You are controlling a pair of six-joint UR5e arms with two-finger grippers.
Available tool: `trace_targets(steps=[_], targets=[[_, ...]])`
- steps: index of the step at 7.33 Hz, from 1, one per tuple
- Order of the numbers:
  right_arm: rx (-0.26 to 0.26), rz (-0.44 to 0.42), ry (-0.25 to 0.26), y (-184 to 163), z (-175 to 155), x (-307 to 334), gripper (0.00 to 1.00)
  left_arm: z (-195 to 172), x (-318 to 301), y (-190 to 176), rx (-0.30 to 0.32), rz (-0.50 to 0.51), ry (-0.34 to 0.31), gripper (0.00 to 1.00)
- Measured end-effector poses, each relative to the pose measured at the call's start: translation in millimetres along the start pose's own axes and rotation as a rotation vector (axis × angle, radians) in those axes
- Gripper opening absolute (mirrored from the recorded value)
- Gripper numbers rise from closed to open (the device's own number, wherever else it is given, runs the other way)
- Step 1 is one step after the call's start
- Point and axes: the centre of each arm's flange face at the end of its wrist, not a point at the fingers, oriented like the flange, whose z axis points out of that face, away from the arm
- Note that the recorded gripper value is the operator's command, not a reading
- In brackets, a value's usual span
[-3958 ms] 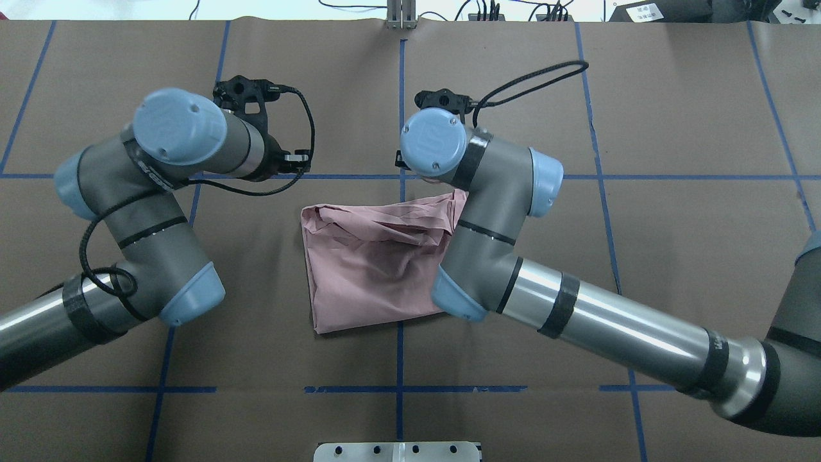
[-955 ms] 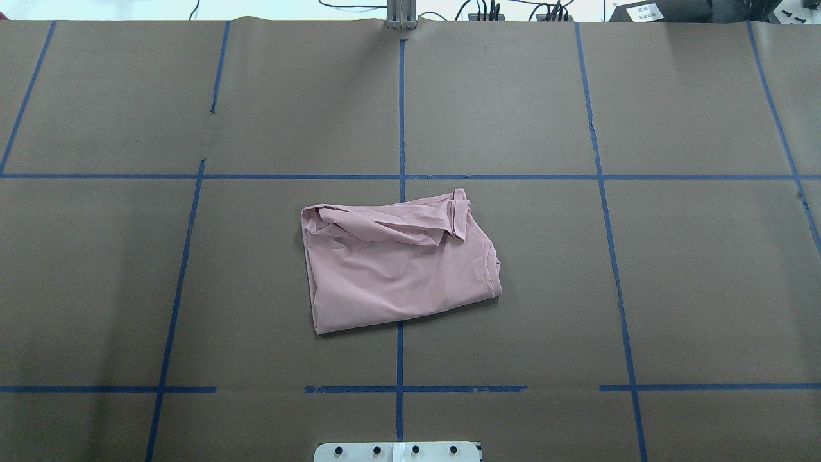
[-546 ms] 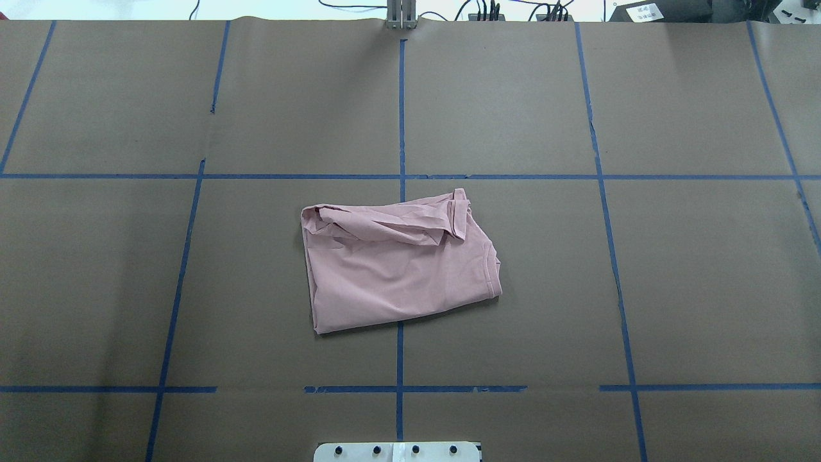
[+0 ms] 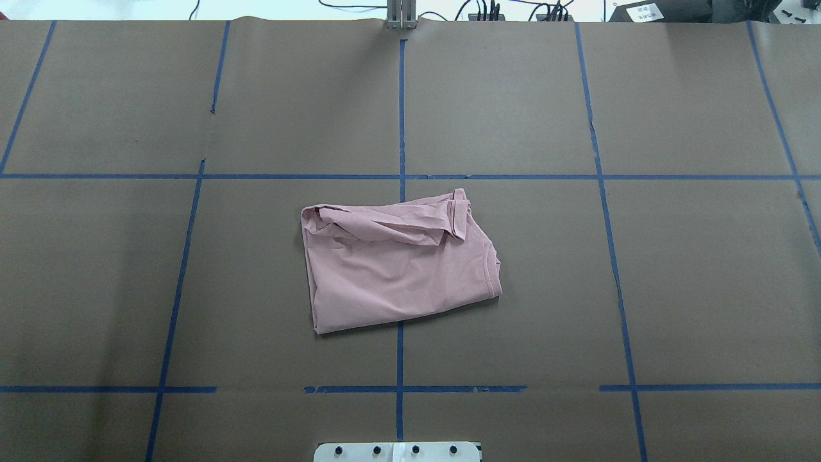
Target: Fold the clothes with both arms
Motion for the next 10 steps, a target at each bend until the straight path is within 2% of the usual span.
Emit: trace_targets(steps=[6, 10], targets=[[0.036, -0.029, -0.026, -4, -5, -7, 1.00, 16, 10, -11, -0.039, -0.023, 0.008, 1.00], [0.071, -0.065, -0.019, -9, -14, -15, 1.00, 17, 12, -14, -0.021, -0.003, 0.005, 1.00]])
